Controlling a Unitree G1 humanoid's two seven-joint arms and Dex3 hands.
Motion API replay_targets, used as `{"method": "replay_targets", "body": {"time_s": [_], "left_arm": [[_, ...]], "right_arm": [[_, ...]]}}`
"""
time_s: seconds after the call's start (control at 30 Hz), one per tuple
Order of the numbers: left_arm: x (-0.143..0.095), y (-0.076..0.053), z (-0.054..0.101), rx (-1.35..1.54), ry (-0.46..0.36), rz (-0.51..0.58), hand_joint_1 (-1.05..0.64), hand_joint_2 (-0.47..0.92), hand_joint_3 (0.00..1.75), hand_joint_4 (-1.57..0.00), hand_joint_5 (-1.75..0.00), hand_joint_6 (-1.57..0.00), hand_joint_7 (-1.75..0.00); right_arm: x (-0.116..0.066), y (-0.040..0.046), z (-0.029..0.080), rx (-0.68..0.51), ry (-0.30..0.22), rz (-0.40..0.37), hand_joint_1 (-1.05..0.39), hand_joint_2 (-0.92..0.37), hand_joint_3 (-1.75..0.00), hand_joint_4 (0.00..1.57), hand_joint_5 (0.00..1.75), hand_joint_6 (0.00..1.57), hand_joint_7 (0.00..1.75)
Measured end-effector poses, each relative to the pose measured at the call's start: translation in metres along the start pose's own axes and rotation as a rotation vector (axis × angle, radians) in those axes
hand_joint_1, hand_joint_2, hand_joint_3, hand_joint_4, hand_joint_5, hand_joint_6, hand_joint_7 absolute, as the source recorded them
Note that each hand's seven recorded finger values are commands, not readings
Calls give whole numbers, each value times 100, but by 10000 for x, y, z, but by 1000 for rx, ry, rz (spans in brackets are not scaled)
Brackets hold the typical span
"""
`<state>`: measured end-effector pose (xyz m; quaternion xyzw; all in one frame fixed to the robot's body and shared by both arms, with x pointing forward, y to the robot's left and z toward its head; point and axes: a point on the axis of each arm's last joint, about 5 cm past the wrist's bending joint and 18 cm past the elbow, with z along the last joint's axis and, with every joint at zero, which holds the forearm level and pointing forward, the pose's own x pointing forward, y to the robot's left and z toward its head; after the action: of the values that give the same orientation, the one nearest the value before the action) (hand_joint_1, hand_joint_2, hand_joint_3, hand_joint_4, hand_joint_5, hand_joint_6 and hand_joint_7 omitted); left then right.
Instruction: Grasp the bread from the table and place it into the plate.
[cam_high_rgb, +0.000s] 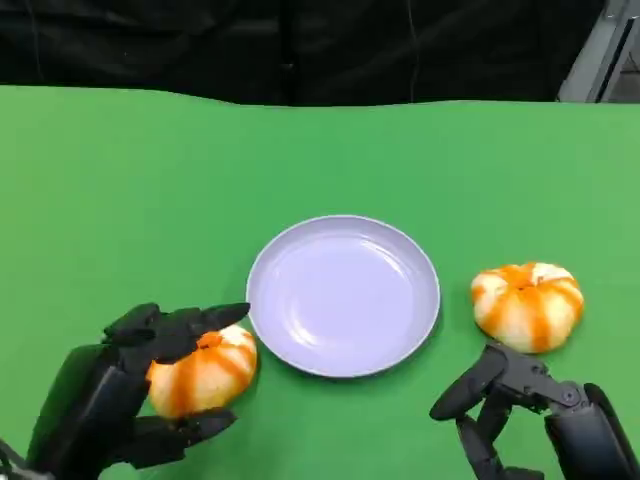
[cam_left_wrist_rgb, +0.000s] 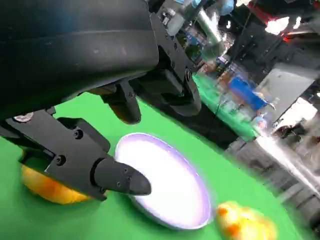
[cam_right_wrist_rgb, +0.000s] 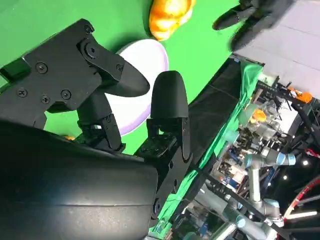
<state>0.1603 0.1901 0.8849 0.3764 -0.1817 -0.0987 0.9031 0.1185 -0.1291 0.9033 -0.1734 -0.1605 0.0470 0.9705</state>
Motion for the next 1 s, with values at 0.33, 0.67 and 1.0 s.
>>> {"method": "replay_targets", "body": {"time_s": [0.33, 0.67, 1.0], "left_arm": [[93, 46, 98, 274, 118, -136, -62, 91, 1, 0, -38, -13, 0], [255, -17, 221, 370, 207, -248, -62, 92, 1, -7, -42, -20, -3], [435, -271, 186, 459, 310, -359, -48, 92, 0, -50, -23, -42, -2]], "right_arm": [[-41, 54, 59, 25, 16, -10, -14, -42, -119, 80, 162, 73, 123], [-55, 48, 95, 29, 21, -18, -14, -42, -120, 81, 161, 73, 123], [-87, 44, 110, 32, 28, -21, -13, -41, -121, 80, 160, 73, 123]]}}
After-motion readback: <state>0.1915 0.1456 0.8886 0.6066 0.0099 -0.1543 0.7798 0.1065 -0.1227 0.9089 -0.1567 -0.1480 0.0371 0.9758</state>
